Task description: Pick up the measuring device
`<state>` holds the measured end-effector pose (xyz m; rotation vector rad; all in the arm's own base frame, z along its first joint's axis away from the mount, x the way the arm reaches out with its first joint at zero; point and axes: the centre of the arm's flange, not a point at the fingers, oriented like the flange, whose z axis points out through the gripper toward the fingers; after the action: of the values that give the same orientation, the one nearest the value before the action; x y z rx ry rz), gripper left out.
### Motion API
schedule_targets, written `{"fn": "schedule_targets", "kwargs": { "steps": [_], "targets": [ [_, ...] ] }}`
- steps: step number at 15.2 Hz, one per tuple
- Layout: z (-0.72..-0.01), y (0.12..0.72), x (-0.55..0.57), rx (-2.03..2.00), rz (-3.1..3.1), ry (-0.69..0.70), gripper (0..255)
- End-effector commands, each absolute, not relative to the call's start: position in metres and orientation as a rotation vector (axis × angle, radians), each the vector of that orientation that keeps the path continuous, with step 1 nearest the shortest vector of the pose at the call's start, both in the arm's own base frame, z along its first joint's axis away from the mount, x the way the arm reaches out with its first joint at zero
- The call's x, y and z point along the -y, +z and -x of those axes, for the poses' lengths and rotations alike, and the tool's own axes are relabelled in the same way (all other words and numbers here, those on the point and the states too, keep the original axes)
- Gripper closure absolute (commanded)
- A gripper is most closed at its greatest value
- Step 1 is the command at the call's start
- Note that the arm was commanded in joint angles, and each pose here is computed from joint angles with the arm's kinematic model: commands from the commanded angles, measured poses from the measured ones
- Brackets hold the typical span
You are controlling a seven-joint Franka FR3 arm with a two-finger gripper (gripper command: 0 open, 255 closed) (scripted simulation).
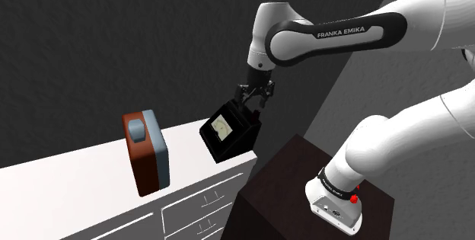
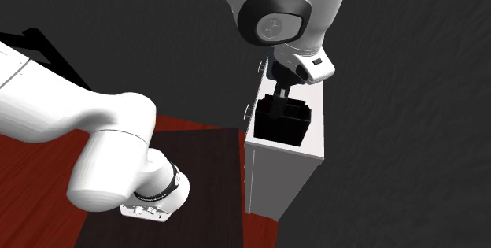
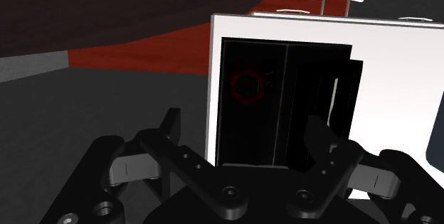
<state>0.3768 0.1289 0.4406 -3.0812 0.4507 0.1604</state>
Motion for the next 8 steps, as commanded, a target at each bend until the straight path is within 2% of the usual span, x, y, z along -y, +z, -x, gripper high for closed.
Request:
{"fn": "schedule_targets", "kwargs": {
  "steps": [1, 2, 8],
  "targets": [
    [-0.3766, 0.4354, -0.1286, -0.451, 3.081, 0.16, 0],
    [-0.3765, 0.4364, -0.1286, -0.451, 3.081, 0.16, 255],
    [-0.376, 0.4365, -0.1286, -0.451, 3.081, 0.16, 255]
  ]
}}
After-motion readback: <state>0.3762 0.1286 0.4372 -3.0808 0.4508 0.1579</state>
